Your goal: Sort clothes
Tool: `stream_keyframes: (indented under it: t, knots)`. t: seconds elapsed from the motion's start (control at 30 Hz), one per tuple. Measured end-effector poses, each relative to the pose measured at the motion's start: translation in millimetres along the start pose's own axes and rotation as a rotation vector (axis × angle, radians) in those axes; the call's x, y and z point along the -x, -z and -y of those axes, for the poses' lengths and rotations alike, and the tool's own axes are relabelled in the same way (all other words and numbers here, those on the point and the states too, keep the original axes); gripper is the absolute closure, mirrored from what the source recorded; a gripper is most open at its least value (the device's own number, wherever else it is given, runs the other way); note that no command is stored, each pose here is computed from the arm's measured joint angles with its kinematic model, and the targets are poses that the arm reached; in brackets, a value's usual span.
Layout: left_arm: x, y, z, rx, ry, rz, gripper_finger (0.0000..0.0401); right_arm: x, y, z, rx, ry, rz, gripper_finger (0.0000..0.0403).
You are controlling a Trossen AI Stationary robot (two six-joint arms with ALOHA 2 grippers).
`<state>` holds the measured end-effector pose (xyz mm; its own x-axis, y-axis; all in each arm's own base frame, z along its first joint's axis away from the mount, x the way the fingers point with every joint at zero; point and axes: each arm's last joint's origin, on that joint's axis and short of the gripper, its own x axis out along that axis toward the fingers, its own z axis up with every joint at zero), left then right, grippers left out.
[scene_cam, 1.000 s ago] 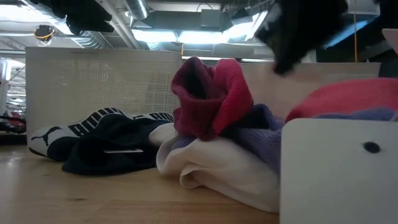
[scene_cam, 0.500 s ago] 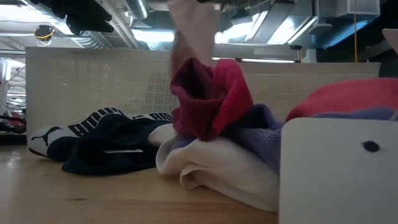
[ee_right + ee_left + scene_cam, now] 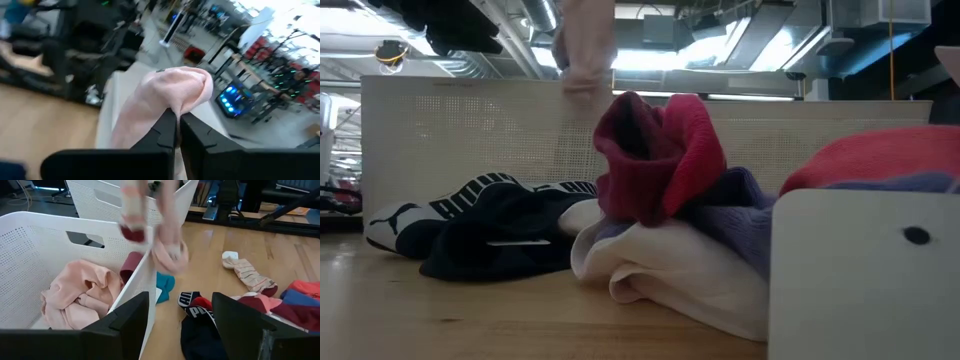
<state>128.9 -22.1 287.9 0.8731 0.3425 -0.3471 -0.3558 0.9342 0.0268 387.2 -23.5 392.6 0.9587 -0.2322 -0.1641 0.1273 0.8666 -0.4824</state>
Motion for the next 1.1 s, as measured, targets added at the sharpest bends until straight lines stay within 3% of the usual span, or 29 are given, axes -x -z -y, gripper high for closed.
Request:
stream_keyframes:
  t: [0.4, 0.6, 0.93, 1.1]
  knots:
    - [0, 0, 0, -0.008, 0.000, 0.002, 0.0193, -11, 4, 61, -0.046, 0.195, 0.277, 0.0384]
    - [0, 0, 0, -0.008, 0.000, 0.002, 0.0193, -36, 34, 67, -0.078, 0.196, 0.204, 0.0384]
    - [0, 0, 0, -0.008, 0.000, 0.001, 0.0193, -65, 71, 51, -0.096, 0.135, 0.023, 0.0383]
    - [0, 0, 0, -0.009, 0.000, 0.001, 0.0193, -66, 79, 46, -0.134, 0.089, -0.051, 0.0347]
